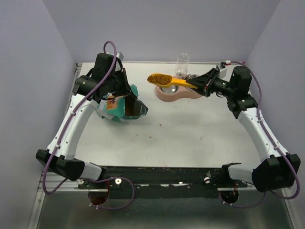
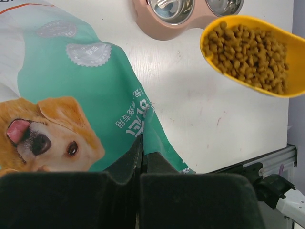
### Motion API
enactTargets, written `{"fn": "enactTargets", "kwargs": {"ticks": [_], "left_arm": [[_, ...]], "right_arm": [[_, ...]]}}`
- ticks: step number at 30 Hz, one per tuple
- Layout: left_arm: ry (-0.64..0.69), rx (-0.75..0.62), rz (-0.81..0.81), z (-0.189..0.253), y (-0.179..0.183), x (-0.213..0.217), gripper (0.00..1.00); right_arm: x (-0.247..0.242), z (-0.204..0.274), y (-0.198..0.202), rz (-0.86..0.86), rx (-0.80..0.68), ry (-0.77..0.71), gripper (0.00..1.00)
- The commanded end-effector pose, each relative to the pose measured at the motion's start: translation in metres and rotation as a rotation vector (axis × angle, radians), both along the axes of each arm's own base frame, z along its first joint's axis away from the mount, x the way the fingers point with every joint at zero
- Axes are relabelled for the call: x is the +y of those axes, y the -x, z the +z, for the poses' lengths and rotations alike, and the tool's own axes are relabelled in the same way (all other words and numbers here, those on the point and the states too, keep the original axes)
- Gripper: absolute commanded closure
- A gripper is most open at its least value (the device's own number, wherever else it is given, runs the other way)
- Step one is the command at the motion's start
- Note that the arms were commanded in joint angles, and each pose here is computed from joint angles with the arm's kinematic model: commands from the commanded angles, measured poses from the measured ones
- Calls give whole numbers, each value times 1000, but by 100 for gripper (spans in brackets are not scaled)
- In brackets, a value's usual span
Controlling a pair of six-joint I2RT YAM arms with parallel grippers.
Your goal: Serve the pet food
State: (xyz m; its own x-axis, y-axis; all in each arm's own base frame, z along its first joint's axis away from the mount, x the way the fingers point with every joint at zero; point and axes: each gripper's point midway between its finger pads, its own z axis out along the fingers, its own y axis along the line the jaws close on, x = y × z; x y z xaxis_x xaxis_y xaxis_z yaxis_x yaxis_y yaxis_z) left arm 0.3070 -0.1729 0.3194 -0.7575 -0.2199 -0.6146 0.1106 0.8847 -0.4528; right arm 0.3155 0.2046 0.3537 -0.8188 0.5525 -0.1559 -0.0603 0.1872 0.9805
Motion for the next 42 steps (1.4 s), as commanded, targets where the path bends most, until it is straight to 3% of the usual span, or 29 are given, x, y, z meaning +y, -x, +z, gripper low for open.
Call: {"fn": "enactTargets", "kwargs": {"ticks": [1,18,42], "left_arm": [[98,-150,-37,54,2,-9,100],[104,-143,-66,56,3,-12,100],[111,-136,-63,55,12,-7,100]], "right_arm": [[-12,-12,-31,-80,-53,32,99],[-52,-66,-97,-178,-84,33,99],[-92,-170,-121,-199,-20,169,99]]}}
